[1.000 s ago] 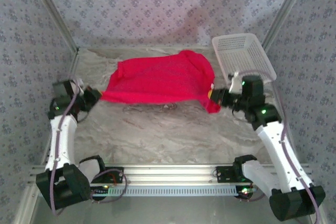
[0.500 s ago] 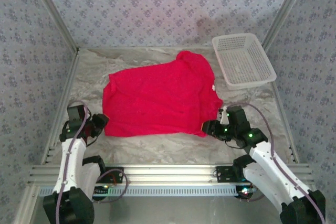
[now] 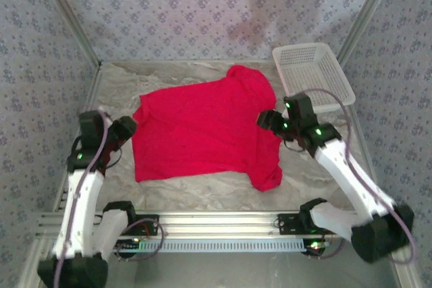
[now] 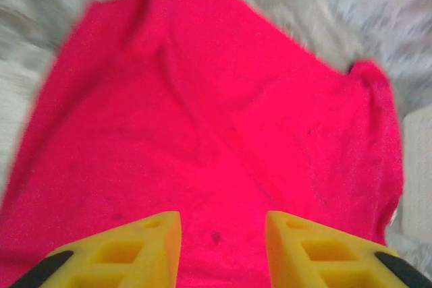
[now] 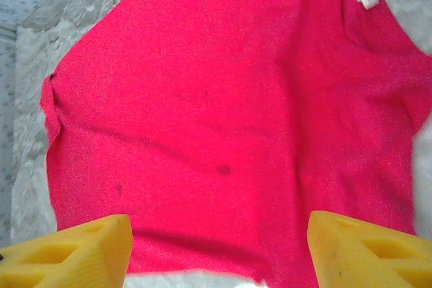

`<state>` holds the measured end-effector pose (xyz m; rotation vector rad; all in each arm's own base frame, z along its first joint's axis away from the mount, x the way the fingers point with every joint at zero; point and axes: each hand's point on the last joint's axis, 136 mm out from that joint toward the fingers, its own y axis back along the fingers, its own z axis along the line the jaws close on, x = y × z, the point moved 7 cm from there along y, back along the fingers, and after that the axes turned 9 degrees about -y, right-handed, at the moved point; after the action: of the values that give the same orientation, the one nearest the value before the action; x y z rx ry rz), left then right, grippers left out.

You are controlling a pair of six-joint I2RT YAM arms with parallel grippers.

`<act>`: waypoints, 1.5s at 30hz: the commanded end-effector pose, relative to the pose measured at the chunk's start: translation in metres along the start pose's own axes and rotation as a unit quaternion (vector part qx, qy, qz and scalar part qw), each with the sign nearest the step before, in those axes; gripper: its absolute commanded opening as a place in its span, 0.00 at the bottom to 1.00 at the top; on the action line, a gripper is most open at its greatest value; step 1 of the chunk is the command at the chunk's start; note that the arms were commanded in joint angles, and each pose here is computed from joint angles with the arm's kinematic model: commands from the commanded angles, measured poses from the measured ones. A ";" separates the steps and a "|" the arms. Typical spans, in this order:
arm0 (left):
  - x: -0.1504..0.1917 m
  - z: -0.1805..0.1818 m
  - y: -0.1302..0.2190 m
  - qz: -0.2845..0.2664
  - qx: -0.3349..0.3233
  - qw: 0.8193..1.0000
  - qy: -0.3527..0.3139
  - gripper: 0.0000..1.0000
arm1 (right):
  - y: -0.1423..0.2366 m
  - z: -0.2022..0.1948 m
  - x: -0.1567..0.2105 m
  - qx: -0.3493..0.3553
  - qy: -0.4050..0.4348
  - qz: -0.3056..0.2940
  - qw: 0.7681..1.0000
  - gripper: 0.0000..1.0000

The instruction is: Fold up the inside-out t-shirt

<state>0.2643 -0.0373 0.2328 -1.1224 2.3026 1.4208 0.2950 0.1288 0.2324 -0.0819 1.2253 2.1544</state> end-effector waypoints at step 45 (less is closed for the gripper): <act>-0.113 0.008 -0.210 0.157 -0.257 0.946 -0.122 0.41 | -0.145 0.045 -0.054 0.139 0.015 0.036 0.990 0.60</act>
<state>0.4914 -0.0566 0.1671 -0.7143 2.1592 1.9918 0.4304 0.1773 0.1799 0.0228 1.4877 1.9830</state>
